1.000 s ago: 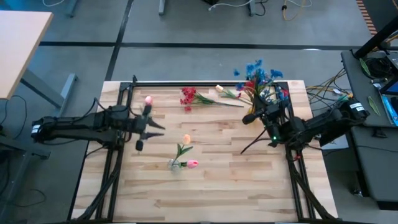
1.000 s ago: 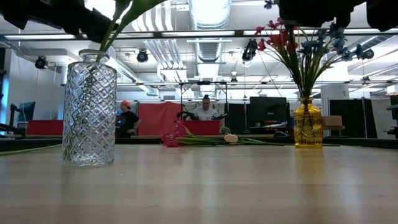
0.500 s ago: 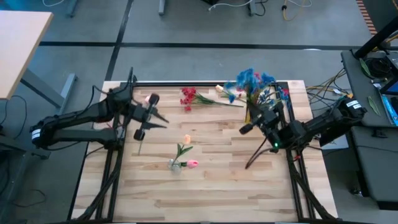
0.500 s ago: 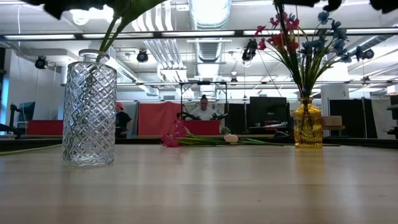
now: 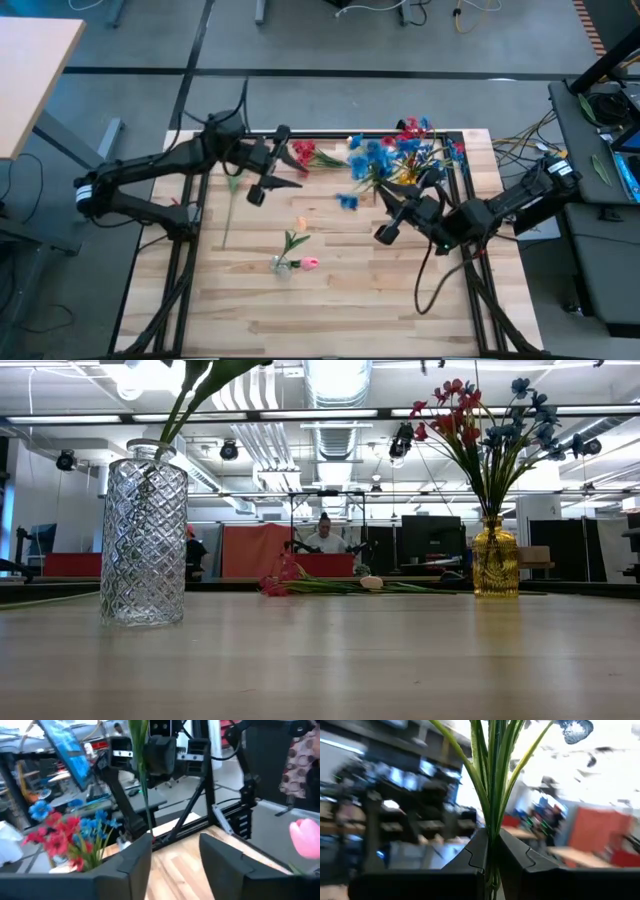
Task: Sort flowers into vase by color
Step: Put the blue flowers into the yellow vase
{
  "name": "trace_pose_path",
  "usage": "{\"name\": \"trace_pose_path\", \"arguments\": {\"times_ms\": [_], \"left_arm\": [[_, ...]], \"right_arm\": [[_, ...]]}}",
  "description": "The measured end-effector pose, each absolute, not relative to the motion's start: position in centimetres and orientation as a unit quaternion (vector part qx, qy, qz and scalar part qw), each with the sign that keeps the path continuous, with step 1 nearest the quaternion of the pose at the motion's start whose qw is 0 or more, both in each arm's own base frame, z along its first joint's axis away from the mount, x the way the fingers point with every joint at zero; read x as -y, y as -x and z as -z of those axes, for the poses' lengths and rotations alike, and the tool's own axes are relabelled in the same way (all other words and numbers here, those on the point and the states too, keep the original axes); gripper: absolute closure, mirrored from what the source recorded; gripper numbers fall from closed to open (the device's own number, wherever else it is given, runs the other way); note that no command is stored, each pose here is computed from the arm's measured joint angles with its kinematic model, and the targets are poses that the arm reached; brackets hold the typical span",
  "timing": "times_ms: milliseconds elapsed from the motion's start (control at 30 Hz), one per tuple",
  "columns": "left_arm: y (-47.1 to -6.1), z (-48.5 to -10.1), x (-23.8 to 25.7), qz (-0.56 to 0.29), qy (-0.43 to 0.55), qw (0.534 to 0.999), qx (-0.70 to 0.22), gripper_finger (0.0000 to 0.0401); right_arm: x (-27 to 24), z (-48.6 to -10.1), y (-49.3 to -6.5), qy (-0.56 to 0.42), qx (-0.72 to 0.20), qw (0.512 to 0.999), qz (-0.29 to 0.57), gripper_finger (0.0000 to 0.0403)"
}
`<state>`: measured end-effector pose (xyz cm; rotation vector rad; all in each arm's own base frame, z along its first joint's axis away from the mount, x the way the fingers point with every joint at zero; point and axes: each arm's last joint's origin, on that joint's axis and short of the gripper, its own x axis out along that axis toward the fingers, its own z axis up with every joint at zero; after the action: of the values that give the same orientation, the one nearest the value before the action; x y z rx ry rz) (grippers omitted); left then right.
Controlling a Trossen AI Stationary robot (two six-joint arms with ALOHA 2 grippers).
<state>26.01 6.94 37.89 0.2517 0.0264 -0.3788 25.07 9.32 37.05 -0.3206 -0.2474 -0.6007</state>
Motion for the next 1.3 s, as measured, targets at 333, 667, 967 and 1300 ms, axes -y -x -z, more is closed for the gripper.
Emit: {"name": "trace_pose_path", "arguments": {"times_ms": [333,667,967,1300], "left_arm": [[-30.5,-38.5,-6.3,0.224,-0.121,0.967,-0.011,0.0208],[-34.3,-37.8,-5.6,0.236,-0.102,0.966,0.007,0.0212],[-35.7,-37.8,-5.9,0.211,-0.090,0.973,0.005,0.0219],[-36.1,-37.5,-6.1,0.202,-0.093,0.975,0.011,0.0373]], "right_arm": [[-7.8,-38.7,-26.8,0.170,0.199,0.951,0.166,0.0381],[-6.0,-37.5,-28.6,0.171,0.194,0.953,0.159,0.0381],[-6.0,-37.7,-28.8,0.173,0.207,0.951,0.151,0.0381],[-5.8,-37.9,-28.6,0.191,0.213,0.944,0.162,0.0381]]}}
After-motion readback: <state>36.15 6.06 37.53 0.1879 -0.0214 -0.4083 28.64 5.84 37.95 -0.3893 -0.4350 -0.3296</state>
